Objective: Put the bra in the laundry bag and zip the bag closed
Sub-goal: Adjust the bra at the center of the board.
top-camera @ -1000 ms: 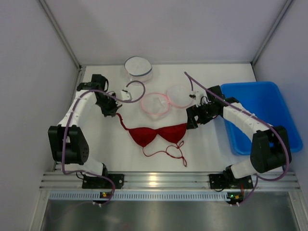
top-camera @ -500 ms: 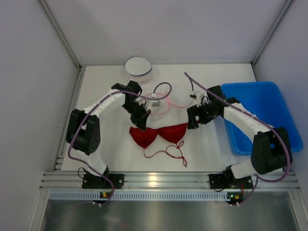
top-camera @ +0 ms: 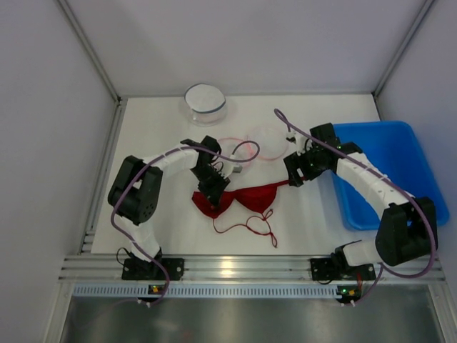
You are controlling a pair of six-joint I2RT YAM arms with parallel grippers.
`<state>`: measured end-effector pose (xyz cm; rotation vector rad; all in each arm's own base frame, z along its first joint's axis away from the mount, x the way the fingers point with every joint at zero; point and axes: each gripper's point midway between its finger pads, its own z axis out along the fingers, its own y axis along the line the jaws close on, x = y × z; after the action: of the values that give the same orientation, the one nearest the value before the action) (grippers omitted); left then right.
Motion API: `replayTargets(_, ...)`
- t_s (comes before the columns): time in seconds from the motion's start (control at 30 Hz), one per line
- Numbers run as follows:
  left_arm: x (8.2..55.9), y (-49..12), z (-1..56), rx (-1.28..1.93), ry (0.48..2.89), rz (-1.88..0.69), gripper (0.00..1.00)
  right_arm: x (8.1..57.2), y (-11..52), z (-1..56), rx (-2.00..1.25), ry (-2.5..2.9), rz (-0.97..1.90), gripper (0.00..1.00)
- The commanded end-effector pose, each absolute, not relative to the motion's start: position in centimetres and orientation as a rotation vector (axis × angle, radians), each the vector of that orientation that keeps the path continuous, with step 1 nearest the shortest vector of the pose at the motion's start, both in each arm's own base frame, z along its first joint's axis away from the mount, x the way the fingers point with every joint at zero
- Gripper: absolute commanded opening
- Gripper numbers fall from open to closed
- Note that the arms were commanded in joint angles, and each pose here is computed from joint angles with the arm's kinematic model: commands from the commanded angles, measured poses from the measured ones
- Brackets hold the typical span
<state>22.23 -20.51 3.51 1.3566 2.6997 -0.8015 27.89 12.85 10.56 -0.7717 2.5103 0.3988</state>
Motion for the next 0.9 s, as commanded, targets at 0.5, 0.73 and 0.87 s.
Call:
replayTargets(0.5,25.4,-19.4,9.4,1.393,2.428,-0.545,0.57,32.3,8.2,13.7,-1.365,2.368,0.004,0.57)
replayTargets(0.73,26.0,-19.9,10.7,1.355,2.4,-0.56,0.57,31.0,6.9,12.6,-1.774,2.267,0.007,0.48)
replayTargets(0.87,26.2,-20.2,12.0,1.314,2.38,-0.596,0.58,30.3,6.5,11.0,-1.953,2.184,0.018,0.49)
